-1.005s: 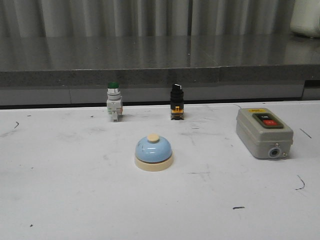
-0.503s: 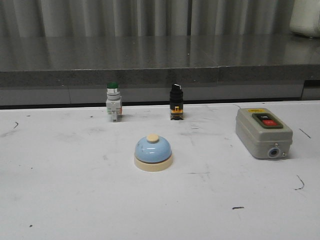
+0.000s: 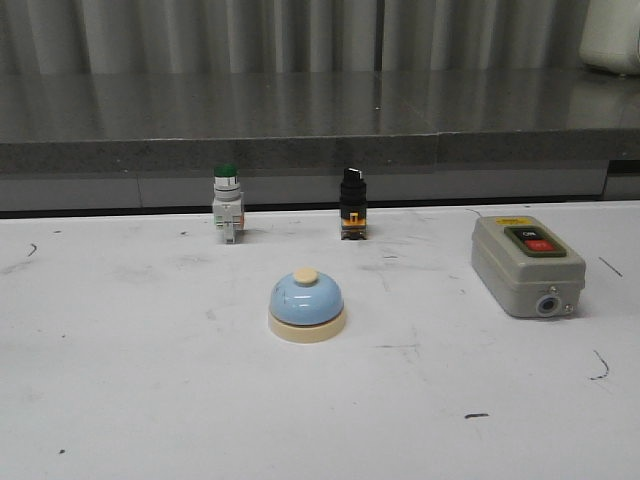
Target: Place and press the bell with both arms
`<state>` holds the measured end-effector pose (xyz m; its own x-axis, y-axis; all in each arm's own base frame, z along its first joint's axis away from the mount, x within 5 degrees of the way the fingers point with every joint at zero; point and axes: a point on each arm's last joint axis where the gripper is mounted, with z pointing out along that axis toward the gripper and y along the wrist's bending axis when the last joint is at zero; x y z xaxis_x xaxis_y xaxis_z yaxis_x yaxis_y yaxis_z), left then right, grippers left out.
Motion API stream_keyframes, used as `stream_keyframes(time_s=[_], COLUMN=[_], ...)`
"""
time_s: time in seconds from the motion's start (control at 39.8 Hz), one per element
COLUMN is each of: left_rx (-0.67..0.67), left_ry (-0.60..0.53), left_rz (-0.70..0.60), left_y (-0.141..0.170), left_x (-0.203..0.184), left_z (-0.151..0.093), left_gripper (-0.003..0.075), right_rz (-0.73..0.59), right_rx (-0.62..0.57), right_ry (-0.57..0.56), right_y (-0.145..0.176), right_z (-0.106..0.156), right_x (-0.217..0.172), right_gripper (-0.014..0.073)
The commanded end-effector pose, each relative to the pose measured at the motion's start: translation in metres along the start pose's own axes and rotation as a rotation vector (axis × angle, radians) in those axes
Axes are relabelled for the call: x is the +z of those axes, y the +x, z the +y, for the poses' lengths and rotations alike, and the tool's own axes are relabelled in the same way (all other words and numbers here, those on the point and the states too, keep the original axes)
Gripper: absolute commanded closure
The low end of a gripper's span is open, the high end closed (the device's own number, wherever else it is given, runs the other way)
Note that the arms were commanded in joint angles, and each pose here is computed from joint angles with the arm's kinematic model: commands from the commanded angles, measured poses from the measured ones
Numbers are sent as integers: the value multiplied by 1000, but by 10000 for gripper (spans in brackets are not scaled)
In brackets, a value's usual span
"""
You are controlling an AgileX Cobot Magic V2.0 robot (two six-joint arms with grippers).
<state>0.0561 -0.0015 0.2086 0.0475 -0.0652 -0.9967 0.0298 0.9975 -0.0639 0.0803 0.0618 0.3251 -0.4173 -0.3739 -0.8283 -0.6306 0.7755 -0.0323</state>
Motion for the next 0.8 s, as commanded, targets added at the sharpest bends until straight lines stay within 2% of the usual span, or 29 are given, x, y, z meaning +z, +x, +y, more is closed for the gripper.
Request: stream_keyframes(time_s=[0.0,0.78], left_rx=[-6,-4], left_ry=[-8,-28], left_rz=[-72,-74], left_y=[0,0], left_x=[-1,-1], left_z=[1,2], left_gripper=[740,740], right_rz=[-86,-86], right_rx=[-9,-9], right_ry=[15,15], right_y=[-12,-12], right_z=[-1,-1], right_x=[-5,-5], right_gripper=[664,664])
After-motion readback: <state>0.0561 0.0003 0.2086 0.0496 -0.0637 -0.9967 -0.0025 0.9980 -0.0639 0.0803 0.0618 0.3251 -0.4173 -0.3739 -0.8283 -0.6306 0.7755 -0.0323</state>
